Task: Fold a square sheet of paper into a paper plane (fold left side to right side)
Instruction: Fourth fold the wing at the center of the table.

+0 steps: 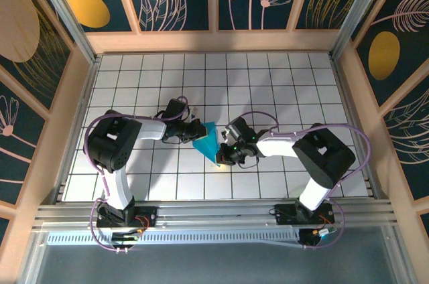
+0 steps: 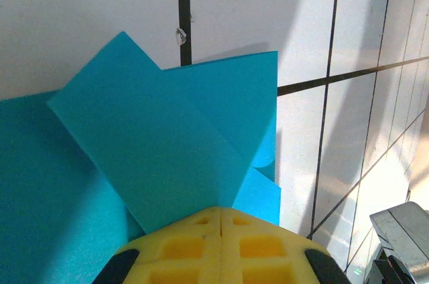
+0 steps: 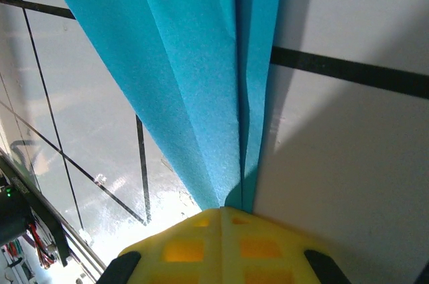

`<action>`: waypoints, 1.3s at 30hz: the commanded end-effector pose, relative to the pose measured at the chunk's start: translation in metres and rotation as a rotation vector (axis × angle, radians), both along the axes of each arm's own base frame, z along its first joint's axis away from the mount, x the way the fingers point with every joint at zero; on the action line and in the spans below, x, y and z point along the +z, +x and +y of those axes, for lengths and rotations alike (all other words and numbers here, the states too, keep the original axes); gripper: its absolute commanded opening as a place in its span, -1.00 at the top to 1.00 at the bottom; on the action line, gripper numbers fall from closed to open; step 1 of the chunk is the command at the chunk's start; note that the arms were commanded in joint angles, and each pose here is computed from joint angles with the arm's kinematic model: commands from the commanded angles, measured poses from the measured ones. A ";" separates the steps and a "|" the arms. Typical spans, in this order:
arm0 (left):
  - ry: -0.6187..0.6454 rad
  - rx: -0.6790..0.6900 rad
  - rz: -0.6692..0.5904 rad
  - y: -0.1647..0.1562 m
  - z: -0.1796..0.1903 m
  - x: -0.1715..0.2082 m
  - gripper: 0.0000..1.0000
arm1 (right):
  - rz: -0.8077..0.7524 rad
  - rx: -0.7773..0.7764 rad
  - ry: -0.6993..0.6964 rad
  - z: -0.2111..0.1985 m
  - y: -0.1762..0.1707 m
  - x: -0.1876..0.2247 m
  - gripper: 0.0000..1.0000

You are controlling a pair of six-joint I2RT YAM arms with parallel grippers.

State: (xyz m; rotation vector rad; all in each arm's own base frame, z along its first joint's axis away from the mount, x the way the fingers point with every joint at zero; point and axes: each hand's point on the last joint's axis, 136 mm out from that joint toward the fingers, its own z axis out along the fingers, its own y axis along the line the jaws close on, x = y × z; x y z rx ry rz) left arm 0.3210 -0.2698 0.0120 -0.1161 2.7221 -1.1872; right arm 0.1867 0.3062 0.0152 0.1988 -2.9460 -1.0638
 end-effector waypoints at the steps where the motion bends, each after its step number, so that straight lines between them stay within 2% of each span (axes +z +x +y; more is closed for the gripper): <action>1: 0.183 0.061 0.083 -0.011 0.032 -0.047 1.00 | 0.148 0.008 -0.153 -0.033 -0.040 -0.025 1.00; 27: 0.187 0.059 0.082 -0.010 0.032 -0.047 1.00 | 0.155 0.039 -0.204 -0.045 -0.051 -0.022 1.00; 35: 0.139 0.052 0.077 -0.010 0.025 -0.037 1.00 | 0.029 -0.026 -0.031 -0.037 -0.014 0.029 1.00; 39: 0.106 0.042 0.071 -0.011 0.019 -0.030 1.00 | -0.043 -0.076 0.077 -0.038 0.011 0.049 0.78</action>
